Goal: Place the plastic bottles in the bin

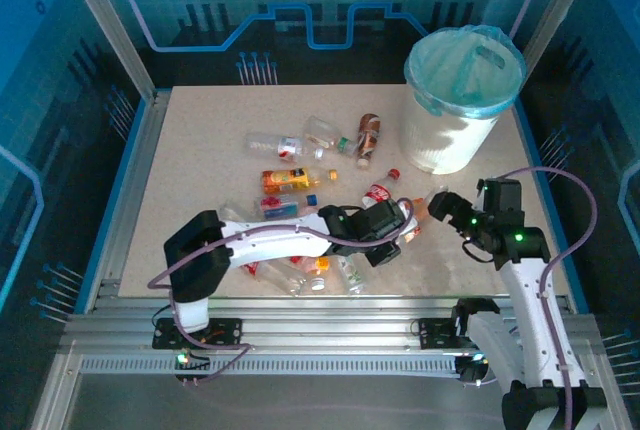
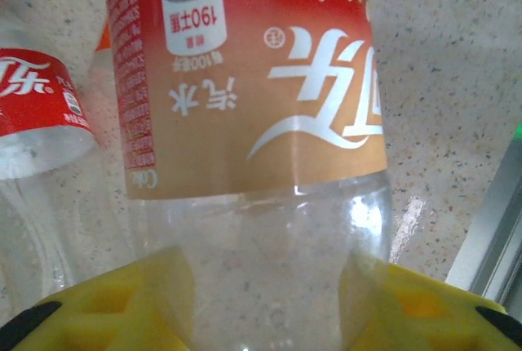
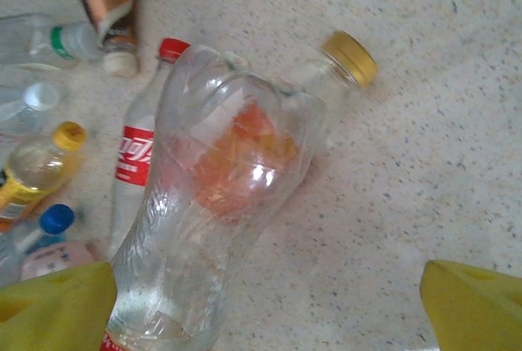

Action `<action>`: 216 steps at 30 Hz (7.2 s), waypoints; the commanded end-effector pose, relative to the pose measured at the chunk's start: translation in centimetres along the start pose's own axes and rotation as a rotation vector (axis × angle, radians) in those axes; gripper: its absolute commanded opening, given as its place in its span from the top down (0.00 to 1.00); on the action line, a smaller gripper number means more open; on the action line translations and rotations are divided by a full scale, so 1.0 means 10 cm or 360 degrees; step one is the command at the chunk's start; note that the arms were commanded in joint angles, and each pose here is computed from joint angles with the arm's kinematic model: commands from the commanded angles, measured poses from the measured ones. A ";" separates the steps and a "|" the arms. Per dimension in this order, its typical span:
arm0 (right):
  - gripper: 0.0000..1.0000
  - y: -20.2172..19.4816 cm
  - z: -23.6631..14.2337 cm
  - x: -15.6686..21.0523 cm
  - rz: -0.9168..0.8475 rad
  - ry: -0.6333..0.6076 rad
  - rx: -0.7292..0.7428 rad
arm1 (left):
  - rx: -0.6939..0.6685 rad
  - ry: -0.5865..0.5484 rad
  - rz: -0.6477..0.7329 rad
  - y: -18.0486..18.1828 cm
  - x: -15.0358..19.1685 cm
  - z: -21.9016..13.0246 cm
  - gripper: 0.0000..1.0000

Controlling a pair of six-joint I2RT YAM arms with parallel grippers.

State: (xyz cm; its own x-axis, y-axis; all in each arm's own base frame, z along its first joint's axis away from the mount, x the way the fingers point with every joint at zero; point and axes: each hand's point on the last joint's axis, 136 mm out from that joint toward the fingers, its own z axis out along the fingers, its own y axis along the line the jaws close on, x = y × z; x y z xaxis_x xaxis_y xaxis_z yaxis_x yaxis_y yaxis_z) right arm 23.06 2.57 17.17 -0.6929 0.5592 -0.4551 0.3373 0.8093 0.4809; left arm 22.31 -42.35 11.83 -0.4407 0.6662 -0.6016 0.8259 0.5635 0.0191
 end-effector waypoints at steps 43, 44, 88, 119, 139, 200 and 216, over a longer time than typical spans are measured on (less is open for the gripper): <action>0.44 1.49 -0.92 -0.60 -0.0403 -0.0161 -0.0912 | 0.0091 -0.0907 0.0063 0.14 -0.65 -1.08 0.59; 0.45 1.51 -0.96 -0.62 -0.0421 -0.0184 -0.0924 | 0.0082 -0.0918 0.0072 0.14 -0.66 -1.10 0.58; 0.53 2.86 -1.34 -3.03 -0.1101 -0.1399 0.0429 | -0.0691 -0.1090 -0.0493 1.35 -0.75 -1.88 0.01; 0.33 2.43 -0.17 -2.76 -0.0944 -0.0912 0.0469 | -0.0746 -0.1050 -0.0612 1.50 -0.53 -1.88 0.01; 0.21 2.53 -0.85 -2.41 -0.0944 -0.0896 0.0188 | -0.0640 -0.0902 -0.0820 1.44 -0.42 -1.88 0.01; 0.24 1.02 -0.45 -0.28 -0.0976 -0.0129 0.0040 | -0.0336 0.0210 -0.0648 1.20 0.28 -0.21 0.02; 0.22 0.86 -0.43 -0.22 -0.0957 -0.0093 0.0043 | -0.0183 0.0472 -0.0616 1.12 0.32 0.40 0.14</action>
State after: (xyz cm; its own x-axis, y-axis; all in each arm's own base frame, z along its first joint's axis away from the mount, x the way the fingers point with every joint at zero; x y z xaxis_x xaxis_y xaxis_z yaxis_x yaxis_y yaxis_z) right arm 25.09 7.92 25.55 -0.7329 0.0125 -0.6802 -0.0856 0.9902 0.1104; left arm 31.64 -35.98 7.49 -0.7953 0.4764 -0.3748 0.5301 0.8465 -0.0487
